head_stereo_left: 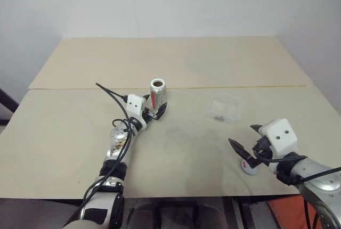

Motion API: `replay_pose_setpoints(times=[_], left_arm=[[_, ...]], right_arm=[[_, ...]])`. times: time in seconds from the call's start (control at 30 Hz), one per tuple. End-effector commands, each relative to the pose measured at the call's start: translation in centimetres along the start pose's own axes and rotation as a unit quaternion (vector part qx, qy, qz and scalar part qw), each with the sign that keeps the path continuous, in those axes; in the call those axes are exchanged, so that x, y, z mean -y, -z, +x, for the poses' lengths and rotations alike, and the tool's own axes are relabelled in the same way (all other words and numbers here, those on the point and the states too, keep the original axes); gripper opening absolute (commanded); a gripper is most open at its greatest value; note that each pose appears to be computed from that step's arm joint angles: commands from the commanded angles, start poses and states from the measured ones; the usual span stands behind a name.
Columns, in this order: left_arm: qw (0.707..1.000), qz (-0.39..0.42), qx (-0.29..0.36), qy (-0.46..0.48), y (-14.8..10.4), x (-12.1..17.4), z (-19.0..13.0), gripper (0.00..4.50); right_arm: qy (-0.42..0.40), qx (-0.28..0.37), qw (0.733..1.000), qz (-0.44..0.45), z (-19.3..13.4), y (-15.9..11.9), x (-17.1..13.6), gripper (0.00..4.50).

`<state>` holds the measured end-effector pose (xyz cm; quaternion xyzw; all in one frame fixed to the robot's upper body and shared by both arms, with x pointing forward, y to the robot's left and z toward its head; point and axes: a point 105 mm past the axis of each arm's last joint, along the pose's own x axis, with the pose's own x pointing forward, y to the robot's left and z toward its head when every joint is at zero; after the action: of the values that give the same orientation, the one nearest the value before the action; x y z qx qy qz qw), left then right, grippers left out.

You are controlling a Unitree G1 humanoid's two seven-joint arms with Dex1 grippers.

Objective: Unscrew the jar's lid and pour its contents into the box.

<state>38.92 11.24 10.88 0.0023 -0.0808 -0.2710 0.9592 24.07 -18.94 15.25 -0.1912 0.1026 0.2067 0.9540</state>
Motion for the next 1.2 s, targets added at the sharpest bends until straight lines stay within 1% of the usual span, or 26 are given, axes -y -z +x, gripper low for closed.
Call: replay_pose_setpoints(times=[0.03,0.13,0.23,0.3,0.37,0.43,0.47,0.53,0.63,0.73,0.8,0.97,1.03,1.07,1.1,1.2], left_arm=[[0.999,0.035,0.035,0.012,-2.2,0.1,-1.6,4.48],[0.998,0.057,0.042,-0.001,-3.3,-0.3,-4.1,4.48],[0.996,0.080,0.030,-0.020,-4.1,-1.2,-6.2,4.48],[0.995,0.099,0.021,-0.015,-4.7,-1.5,-7.6,4.48],[0.994,0.103,0.019,0.032,-5.6,-0.6,-8.6,4.48],[0.990,0.083,0.025,0.112,-7.0,1.1,-9.7,4.48],[0.984,0.084,0.020,0.155,-7.6,2.0,-10.3,4.48],[0.974,0.103,-0.005,0.203,-8.1,2.6,-11.2,4.48],[0.970,0.121,-0.016,0.209,-8.8,2.5,-11.0,4.48],[0.970,0.116,-0.014,0.213,-9.2,2.5,-10.7,4.48],[0.968,0.113,-0.018,0.223,-9.0,2.7,-10.8,4.48],[0.968,0.129,-0.031,0.212,-8.1,2.8,-10.7,4.48],[0.969,0.114,-0.027,0.219,-7.9,3.1,-10.7,4.48],[0.968,0.108,-0.030,0.225,-7.8,3.2,-10.7,4.48],[0.967,0.104,-0.033,0.232,-7.7,3.3,-10.7,4.48],[0.965,0.103,-0.032,0.239,-7.9,3.2,-10.7,4.48]], right_arm=[[-0.004,0.020,1.000,-0.019,0.0,-0.9,0.2,4.50],[-0.012,0.019,0.999,-0.027,0.0,-0.9,0.6,4.50],[-0.024,0.014,0.999,-0.039,-0.2,-0.8,1.0,4.50],[-0.031,0.009,0.998,-0.050,-0.3,-0.6,1.5,4.50],[-0.047,0.013,0.997,-0.061,-0.6,-0.9,2.0,4.50],[-0.081,0.027,0.994,-0.074,-1.3,-1.5,2.2,4.50],[-0.097,0.029,0.991,-0.082,-1.8,-1.6,2.5,4.50],[-0.114,0.021,0.988,-0.099,-2.5,-1.5,3.2,4.50],[-0.124,0.007,0.986,-0.110,-3.3,-1.1,4.4,4.50],[-0.137,-0.001,0.983,-0.123,-3.9,-0.8,4.7,4.50],[-0.139,0.000,0.983,-0.123,-4.0,-0.6,4.7,4.50],[-0.134,0.003,0.981,-0.139,-4.0,-0.3,4.2,4.50],[-0.141,0.001,0.983,-0.115,-4.0,-0.3,4.1,4.50],[-0.153,-0.006,0.984,-0.088,-4.1,-0.3,4.1,4.50],[-0.159,0.002,0.985,-0.067,-4.3,-0.6,4.0,4.50],[-0.219,0.024,0.974,-0.043,-5.1,-1.6,2.6,4.50]])
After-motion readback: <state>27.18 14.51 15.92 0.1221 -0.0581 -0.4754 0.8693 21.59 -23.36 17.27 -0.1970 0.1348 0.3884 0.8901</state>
